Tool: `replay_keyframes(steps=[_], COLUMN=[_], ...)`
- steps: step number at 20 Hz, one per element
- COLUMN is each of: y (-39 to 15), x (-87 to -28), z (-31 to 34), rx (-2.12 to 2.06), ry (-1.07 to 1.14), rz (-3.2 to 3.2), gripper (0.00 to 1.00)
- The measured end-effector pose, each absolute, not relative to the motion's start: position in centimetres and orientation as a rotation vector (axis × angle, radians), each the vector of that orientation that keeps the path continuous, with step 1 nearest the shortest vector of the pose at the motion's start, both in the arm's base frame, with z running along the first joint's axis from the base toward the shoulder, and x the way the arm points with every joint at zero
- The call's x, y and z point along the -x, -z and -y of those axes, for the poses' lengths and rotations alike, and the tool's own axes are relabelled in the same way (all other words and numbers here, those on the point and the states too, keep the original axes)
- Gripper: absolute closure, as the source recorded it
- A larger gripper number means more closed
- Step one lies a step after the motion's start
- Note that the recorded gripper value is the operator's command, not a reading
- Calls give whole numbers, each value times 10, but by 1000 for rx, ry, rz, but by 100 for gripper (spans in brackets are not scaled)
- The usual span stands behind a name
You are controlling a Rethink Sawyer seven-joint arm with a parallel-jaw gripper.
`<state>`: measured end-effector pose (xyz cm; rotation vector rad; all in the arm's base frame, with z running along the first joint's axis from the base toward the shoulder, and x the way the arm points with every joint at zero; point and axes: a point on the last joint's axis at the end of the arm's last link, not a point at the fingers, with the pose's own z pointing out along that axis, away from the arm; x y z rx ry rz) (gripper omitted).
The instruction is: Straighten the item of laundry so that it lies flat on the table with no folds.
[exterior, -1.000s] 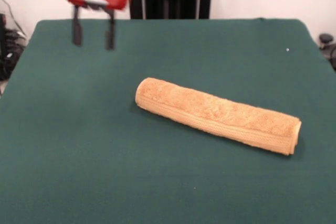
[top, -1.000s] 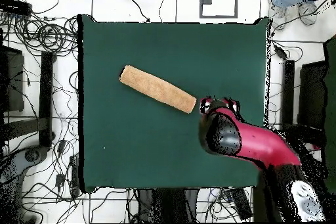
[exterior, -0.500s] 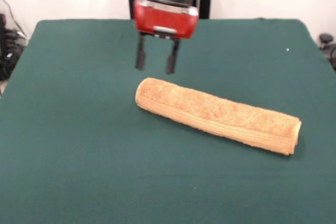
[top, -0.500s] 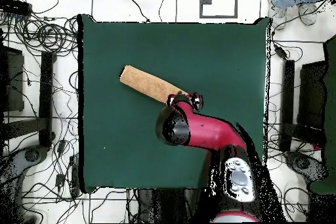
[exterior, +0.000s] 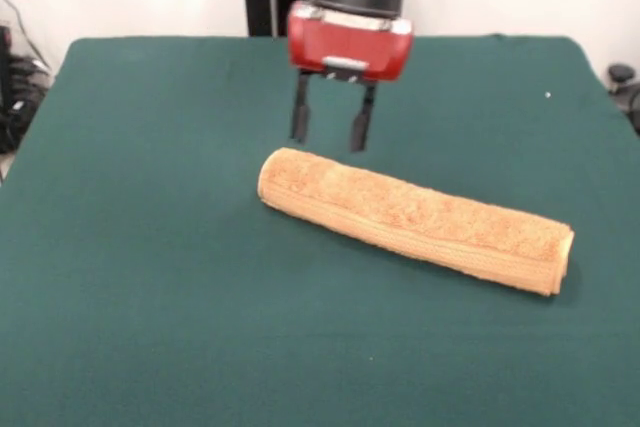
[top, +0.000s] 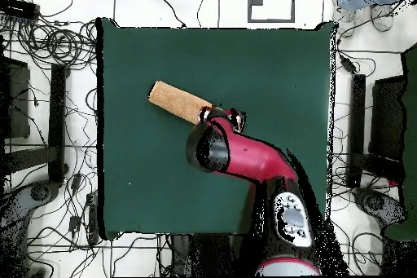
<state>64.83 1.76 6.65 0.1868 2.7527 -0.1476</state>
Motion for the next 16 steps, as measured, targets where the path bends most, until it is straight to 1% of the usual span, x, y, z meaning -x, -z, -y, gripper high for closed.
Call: replay_keyframes(steps=[4,8,12,16], y=[-60,-49,-46,-42], x=[-671,-679,-685,-690], z=[33,70,63,50], rx=[-338,-395,-350,-332], ry=[67,110,159,143], rz=[-2679,-2575,-2473,-2431], gripper=[0,0,0,0])
